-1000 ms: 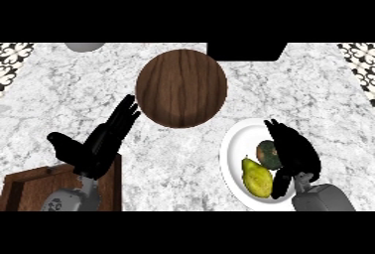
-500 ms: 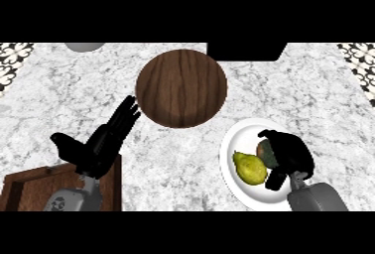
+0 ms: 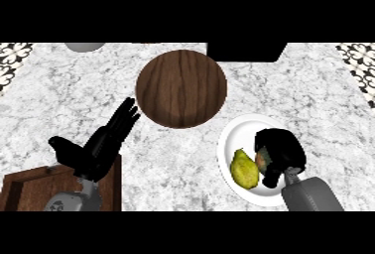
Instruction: Pick the squash from the plate and place it in the bowl
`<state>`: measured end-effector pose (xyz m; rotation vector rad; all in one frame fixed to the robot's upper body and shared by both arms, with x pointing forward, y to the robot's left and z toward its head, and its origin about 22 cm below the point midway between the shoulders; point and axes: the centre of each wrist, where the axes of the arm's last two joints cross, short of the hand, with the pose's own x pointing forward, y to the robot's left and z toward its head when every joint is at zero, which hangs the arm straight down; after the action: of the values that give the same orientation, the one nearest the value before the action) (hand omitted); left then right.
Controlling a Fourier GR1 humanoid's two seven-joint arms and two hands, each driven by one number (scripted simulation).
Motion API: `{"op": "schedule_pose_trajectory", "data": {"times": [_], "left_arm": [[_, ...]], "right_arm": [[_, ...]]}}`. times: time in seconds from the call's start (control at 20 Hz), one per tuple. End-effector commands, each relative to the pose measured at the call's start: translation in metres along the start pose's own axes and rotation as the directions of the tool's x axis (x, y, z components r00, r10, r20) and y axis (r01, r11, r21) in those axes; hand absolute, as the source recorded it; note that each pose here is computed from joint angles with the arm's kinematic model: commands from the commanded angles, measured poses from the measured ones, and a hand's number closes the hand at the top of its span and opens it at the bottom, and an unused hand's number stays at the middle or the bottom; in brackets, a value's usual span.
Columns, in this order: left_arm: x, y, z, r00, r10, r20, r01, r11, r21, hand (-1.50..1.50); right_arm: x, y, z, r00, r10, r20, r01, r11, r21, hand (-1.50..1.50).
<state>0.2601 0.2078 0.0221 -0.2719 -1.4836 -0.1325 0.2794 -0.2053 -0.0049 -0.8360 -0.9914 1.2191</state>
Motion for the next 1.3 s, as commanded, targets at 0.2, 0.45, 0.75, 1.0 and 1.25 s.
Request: {"op": "schedule_pose_trajectory", "data": {"times": [0.2,0.45,0.75,1.0,1.25], "left_arm": [[0.004,-0.01,-0.003,1.0,-0.013,-0.003,0.013,1.0,0.008,0.0],[0.001,-0.012,-0.007,1.0,0.005,0.001,-0.005,1.0,-0.019,0.0],[0.006,-0.019,-0.014,1.0,0.002,-0.002,-0.002,0.998,-0.065,0.0],[-0.005,-0.021,-0.019,1.0,-0.003,-0.005,0.003,0.999,-0.04,0.0],[0.005,-0.007,-0.019,1.0,-0.001,-0.013,0.0,1.0,-0.027,0.0]], "right_arm": [[-0.003,-0.001,0.011,0.999,0.051,0.012,-0.05,0.997,-0.066,1.5],[0.119,0.018,0.034,0.975,0.172,0.142,-0.157,0.982,-0.108,1.5],[0.192,0.025,0.074,0.943,0.233,0.236,-0.207,0.97,-0.131,1.5],[0.223,-0.005,0.122,0.946,0.123,0.301,-0.062,0.977,-0.206,1.5],[0.243,-0.055,0.152,0.943,0.089,0.321,0.046,0.92,-0.39,1.5]]}}
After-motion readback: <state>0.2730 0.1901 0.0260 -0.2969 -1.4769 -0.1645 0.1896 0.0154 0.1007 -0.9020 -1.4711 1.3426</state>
